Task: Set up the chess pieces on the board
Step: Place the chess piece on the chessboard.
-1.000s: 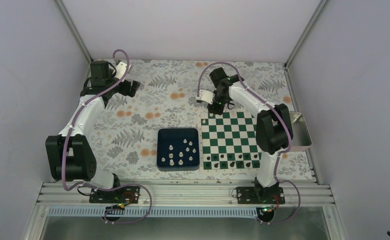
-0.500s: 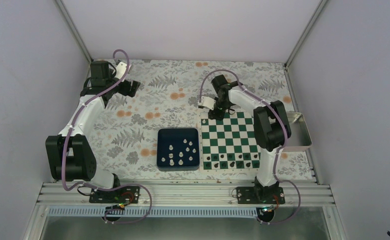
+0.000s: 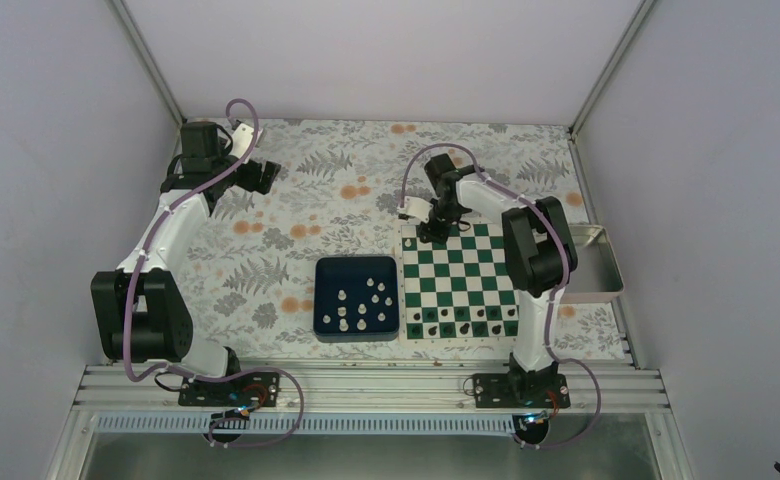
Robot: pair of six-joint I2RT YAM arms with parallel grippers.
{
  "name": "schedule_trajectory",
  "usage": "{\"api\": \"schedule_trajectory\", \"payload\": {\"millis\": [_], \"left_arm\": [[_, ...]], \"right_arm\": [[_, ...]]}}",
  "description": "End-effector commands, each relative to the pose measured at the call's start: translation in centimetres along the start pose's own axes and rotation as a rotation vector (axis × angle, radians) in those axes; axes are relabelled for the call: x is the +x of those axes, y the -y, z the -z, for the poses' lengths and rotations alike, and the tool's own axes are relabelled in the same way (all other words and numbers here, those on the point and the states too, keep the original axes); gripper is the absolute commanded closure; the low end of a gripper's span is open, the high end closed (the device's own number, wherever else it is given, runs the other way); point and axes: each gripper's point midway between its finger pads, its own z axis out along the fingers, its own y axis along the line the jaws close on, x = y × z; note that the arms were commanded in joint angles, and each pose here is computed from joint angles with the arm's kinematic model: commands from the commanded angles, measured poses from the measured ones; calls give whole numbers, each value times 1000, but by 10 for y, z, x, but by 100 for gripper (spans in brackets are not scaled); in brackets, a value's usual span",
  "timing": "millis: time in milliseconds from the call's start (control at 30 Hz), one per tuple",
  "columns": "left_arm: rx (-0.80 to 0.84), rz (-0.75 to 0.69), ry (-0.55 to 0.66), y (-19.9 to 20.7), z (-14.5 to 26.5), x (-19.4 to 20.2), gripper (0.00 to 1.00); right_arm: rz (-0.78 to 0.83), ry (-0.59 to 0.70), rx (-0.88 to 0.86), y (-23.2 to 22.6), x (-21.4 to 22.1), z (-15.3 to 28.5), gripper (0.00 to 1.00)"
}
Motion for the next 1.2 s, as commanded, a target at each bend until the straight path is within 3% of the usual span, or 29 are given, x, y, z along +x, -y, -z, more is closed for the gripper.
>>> {"api": "schedule_trajectory", "payload": {"millis": [0,300,500,867,1033,1167], "left_arm": [[10,-17,16,0,2,-6,0],[11,-17,13,0,1,-5,0],[8,-18,15,0,2,-6,0],[3,-21,19,-1,4,-7,0],[2,-22,20,-1,4,-8,0],[-3,-21,20,-2,4,-8,0]], "right_arm": [[2,4,-31,-2,3,-9,96],[-2,-9,-34,-2,6,-11,94],[-4,0,-9,1,0,2,82],[74,122,203,5,-59,130,67],[220,196,211,-46,-116,167,60],[374,193,183,-104,-155,153,54]]}}
